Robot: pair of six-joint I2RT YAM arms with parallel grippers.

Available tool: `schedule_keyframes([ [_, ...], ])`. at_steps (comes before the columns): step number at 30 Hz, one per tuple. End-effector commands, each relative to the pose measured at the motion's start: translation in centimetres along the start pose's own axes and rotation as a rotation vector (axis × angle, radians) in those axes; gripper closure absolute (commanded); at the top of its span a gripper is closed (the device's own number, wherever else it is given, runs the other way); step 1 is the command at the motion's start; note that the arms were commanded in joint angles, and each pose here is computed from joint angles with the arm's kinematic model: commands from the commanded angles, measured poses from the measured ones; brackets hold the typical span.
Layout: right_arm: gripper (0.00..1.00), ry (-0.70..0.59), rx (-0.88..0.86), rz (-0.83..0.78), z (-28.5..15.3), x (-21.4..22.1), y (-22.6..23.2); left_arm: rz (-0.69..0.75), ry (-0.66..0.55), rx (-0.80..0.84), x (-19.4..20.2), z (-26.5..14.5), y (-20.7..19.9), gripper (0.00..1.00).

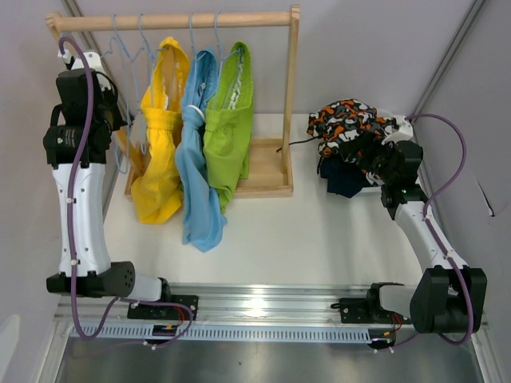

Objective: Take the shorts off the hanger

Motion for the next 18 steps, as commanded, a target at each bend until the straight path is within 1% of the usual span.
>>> schedule_keyframes([
  [1,0.0,-0.046,-0.048,-0.009,0.2,-1.0,1.0,-0.034,-0.063,0.079,-2.1,0.9,-0.7,1.0],
  [6,0.0,-0.058,-0.054,-0.022,0.1,-1.2,2.4,-0.055,-0.037,0.098,-2.6,2.5,-0.9,1.0],
  [7,0.0,-0.055,-0.067,-0.023,0.1,-1.0,3.1,-0.066,-0.076,0.117,-4.2,1.7,-1.2,1.0],
  [8,0.01,-0.055,-0.071,-0.019,0.1,-0.9,3.4,-0.062,-0.048,0.121,-3.8,2.7,-1.5,1.0],
  [9,0.01,-0.057,-0.076,-0.021,0.0,-0.9,3.8,-0.063,-0.047,0.125,-4.0,2.8,-1.7,1.0],
  [10,0.01,-0.052,-0.093,-0.03,0.0,-0.8,4.8,-0.069,-0.071,0.139,-4.9,2.4,-1.8,1.0],
  [16,0.0,-0.027,-0.083,-0.085,-0.3,-0.5,6.8,-0.081,-0.055,0.133,-4.8,3.4,-2.1,1.0],
  [18,0.0,-0.026,-0.087,-0.087,-0.5,-0.7,7.2,-0.075,-0.024,0.118,-4.1,4.5,-2.1,1.0],
])
Point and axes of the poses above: each gripper's point midway between its finger pads, its own z axis out along the fingers, its own y axis along the line the jaws close on, x = y × z, the point moved 3 cm from there along -z, back along the fingers, and after that the axes turned 10 degrees about -z, right-handed, at the moved point
